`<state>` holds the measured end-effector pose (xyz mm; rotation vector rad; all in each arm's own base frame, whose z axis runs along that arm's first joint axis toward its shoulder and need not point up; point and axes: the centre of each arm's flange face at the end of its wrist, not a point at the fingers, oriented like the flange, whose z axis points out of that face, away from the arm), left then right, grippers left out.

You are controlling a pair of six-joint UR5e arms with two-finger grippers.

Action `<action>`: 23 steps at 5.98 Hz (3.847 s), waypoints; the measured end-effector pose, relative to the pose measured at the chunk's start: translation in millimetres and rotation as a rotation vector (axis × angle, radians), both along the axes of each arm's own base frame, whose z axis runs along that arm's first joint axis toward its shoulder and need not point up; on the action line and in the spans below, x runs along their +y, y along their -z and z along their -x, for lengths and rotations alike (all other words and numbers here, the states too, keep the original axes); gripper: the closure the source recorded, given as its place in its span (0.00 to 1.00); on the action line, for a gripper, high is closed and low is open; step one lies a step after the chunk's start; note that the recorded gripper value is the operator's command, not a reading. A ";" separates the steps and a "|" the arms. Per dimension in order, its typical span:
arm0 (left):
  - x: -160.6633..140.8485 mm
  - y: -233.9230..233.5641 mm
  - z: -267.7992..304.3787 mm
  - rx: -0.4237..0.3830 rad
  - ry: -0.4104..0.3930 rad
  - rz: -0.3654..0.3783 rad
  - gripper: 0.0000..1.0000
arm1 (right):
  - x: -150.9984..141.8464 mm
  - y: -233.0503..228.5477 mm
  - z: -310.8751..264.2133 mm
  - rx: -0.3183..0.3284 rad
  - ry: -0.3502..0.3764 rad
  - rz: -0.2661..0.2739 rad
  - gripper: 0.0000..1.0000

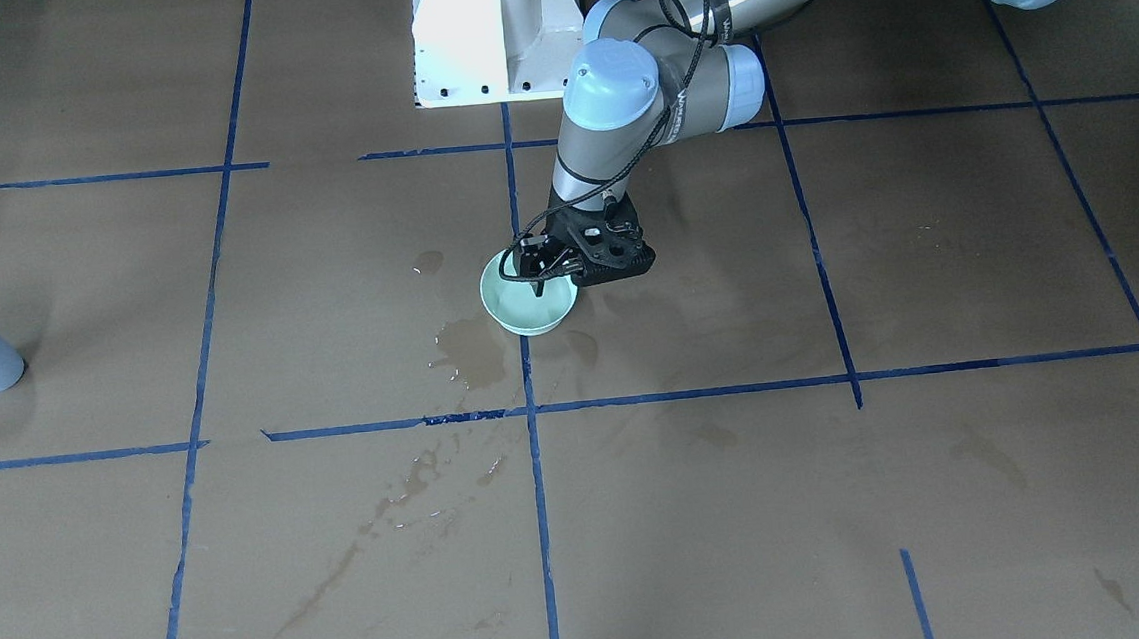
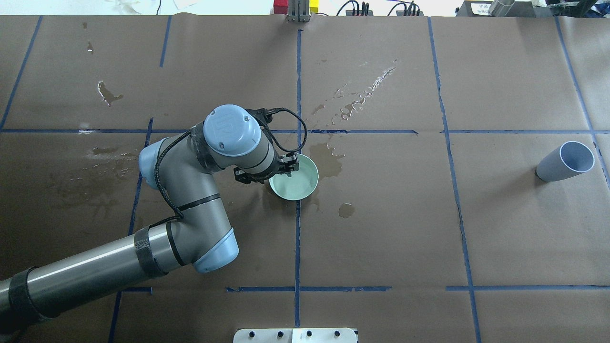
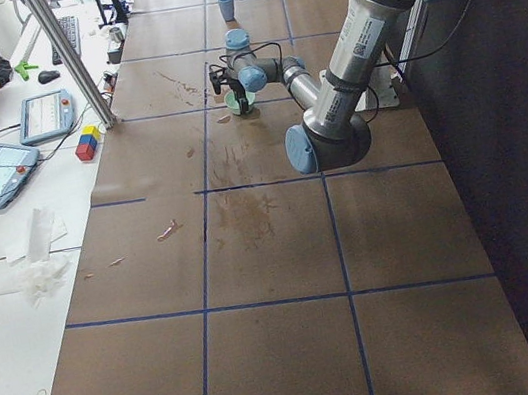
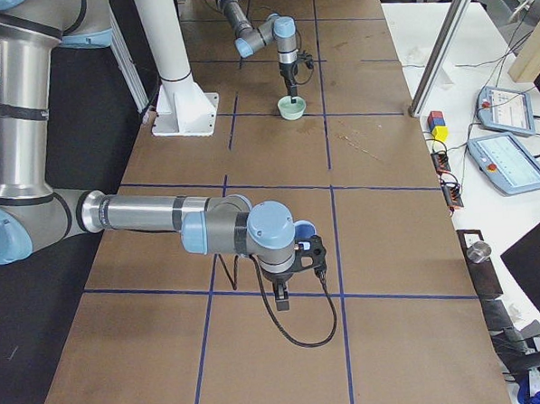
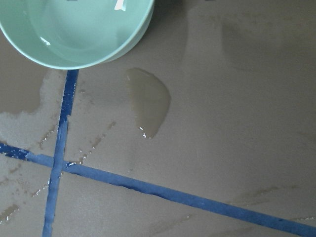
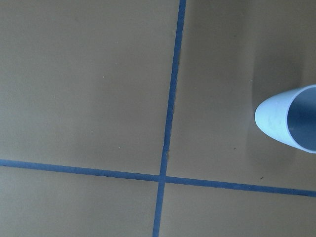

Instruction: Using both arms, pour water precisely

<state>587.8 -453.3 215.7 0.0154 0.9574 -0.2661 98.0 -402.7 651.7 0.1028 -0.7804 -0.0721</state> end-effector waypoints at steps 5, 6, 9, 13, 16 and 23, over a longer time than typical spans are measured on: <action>4.2 -5.1 -6.3 -0.007 -0.013 0.000 0.99 | -2.1 1.0 -0.3 0.002 0.000 -0.002 0.00; 3.5 0.2 -1.6 0.004 -0.011 -0.005 1.00 | -2.8 1.9 -0.4 0.002 -0.001 -0.003 0.00; -16.4 5.0 67.8 0.070 -0.019 -0.020 1.00 | -3.6 2.4 0.2 0.001 -0.003 -0.003 0.00; -81.1 -113.1 256.6 0.032 -0.151 -0.134 1.00 | -3.0 2.0 0.7 -0.006 -0.007 0.002 0.00; -82.8 -248.2 399.4 -0.010 -0.239 -0.214 1.00 | -3.1 1.9 1.5 -0.008 -0.007 0.004 0.00; -32.7 -419.0 466.1 0.027 -0.229 -0.223 1.00 | -3.0 0.8 1.3 -0.005 -0.005 0.004 0.00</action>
